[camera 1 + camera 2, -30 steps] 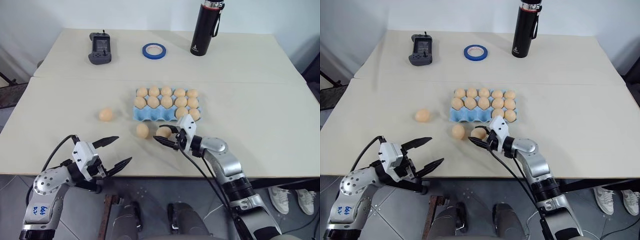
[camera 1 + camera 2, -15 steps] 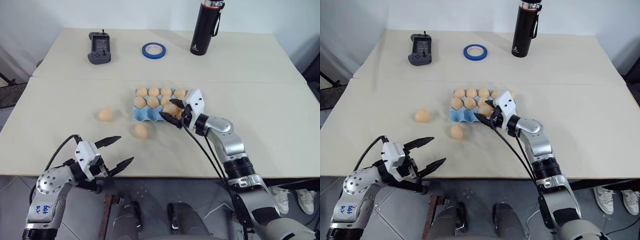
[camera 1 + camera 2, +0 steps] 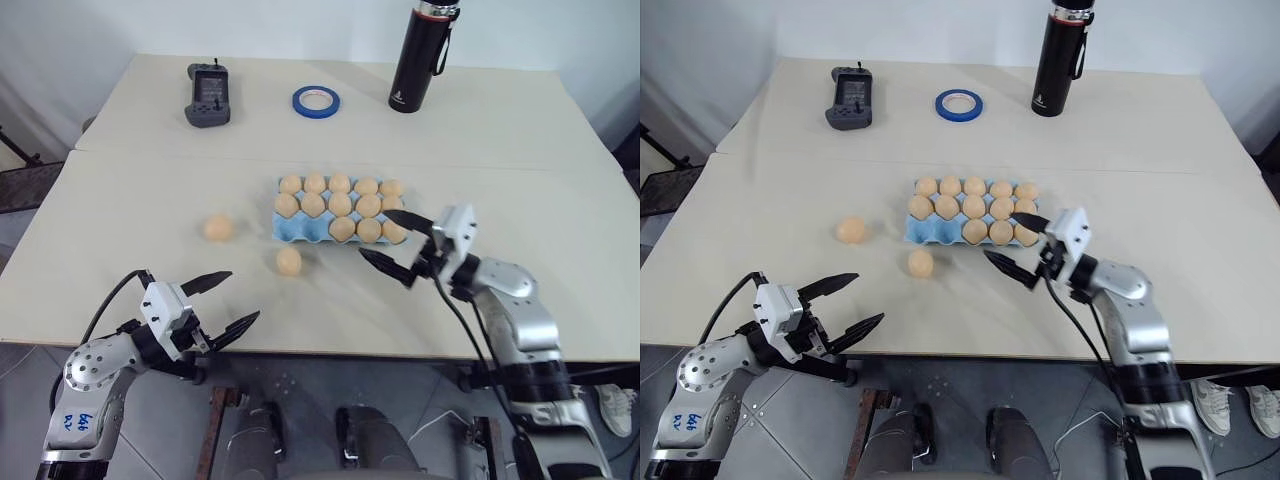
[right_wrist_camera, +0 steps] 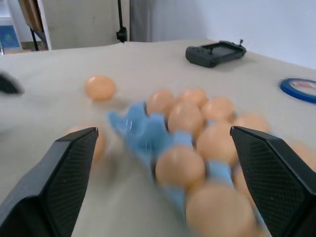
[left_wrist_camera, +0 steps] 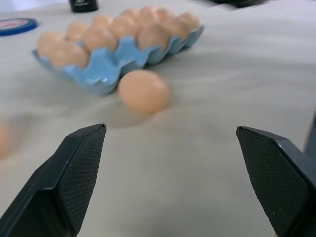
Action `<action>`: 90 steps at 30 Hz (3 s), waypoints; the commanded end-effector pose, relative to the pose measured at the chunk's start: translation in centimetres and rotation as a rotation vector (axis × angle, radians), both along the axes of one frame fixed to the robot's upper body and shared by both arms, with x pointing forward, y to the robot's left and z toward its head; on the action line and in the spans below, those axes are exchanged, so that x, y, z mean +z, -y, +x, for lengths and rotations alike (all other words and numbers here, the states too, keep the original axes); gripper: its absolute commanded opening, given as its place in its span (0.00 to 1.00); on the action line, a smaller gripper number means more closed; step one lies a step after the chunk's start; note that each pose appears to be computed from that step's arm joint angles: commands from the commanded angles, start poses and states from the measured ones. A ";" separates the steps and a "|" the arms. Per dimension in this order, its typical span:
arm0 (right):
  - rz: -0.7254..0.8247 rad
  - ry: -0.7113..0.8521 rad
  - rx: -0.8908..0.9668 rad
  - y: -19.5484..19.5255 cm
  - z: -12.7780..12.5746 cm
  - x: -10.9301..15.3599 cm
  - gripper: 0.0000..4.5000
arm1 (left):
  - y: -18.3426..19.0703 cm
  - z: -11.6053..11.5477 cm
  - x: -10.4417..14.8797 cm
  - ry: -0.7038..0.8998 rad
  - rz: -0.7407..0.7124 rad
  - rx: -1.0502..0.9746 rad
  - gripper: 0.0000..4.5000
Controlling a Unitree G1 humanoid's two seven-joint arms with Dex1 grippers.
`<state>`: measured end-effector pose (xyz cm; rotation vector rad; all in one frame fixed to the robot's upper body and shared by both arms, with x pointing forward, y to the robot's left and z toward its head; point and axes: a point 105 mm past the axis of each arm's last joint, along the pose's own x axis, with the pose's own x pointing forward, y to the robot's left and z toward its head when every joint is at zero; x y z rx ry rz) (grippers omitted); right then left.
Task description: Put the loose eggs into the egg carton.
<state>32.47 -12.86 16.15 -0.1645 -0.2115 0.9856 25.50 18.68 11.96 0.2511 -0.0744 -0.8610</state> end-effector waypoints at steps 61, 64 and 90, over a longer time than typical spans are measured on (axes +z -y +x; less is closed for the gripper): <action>-0.032 0.079 -0.026 2.0 -4.0 -0.6 1.00 | 13.2 14.1 5.1 0.071 -0.148 0.063 0.47; -0.026 0.086 -0.035 1.9 -4.1 -0.5 1.00 | 13.3 14.5 4.9 0.066 -0.163 0.051 0.63; 0.005 0.081 0.139 -0.4 -3.1 -0.8 1.00 | -4.2 0.8 0.8 0.107 -0.102 0.352 0.99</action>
